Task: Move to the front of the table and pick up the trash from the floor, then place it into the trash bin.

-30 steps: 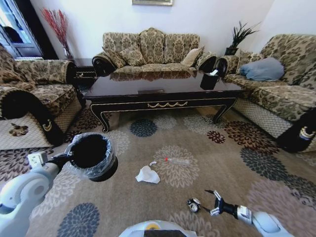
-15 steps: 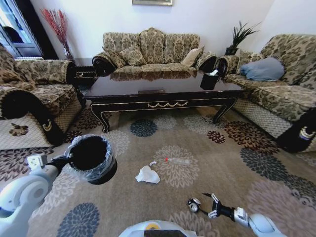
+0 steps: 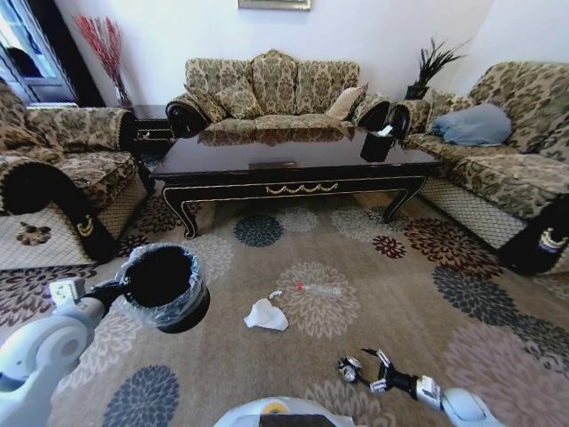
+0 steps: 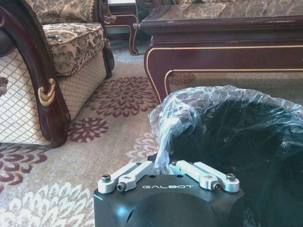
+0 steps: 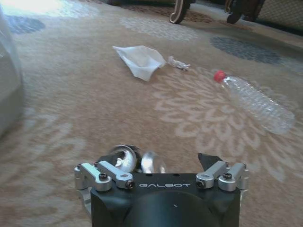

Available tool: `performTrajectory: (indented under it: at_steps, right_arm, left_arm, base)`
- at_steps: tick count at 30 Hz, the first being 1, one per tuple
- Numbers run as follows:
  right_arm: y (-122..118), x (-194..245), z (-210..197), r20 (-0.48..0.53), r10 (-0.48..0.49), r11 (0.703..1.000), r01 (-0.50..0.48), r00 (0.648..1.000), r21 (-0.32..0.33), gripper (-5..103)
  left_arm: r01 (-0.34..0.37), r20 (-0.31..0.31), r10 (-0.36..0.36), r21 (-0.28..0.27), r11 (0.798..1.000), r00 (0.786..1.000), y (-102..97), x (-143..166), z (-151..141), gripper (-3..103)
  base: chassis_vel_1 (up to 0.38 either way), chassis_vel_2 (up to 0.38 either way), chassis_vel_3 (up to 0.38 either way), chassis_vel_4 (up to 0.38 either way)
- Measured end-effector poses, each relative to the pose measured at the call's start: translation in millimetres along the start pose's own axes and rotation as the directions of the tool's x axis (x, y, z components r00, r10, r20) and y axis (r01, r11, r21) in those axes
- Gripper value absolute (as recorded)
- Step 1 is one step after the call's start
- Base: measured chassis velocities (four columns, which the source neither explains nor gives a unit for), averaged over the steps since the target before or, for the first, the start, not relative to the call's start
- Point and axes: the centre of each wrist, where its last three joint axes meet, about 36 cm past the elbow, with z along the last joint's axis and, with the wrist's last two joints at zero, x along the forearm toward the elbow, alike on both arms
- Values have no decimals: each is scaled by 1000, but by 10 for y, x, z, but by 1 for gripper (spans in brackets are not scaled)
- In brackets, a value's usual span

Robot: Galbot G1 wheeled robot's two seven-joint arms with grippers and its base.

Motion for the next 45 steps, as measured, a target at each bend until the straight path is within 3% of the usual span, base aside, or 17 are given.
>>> performTrajectory:
  at_steps: [22,25,31,35,37,40,43,45]
  right_arm:
    - [53,-64,131,-36,24,1000,-24,999,1,83]
    - [57,-67,149,-43,22,1000,-22,999,4,69]
    - [61,-67,152,-42,23,1000,-23,999,4,66]
    - [121,-83,167,-40,18,1000,-18,999,1,45]
    - [128,-85,169,-40,16,1000,-16,999,1,45]
    - [159,-85,179,-45,6,1000,-6,999,5,31]
    - [170,-80,185,-47,4,1000,-4,999,8,28]
    - [182,-65,194,-48,5,1000,-4,999,12,19]
  left_arm:
    - [3,-4,-3,-5,1000,1000,12,-36,11,4]
    - [4,-3,-4,-7,1000,1000,13,-46,11,4]
    - [4,-4,-4,-7,1000,1000,18,-68,7,4]
    - [10,-8,-10,-9,1000,1000,27,-97,26,4]
    - [10,-8,-11,-9,1000,1000,28,-98,27,4]
    - [10,-7,-10,-9,1000,1000,27,-99,27,4]
    - [9,-5,-9,-9,1000,1000,24,-93,24,4]
    - [9,-4,-9,-9,1000,1000,20,-80,26,4]
  base:
    - [0,0,0,0]
    - [0,0,0,0]
    - [0,0,0,0]
    - [0,0,0,0]
    - [0,0,0,0]
    - [0,0,0,0]
    - [0,0,0,0]
    - [0,0,0,0]
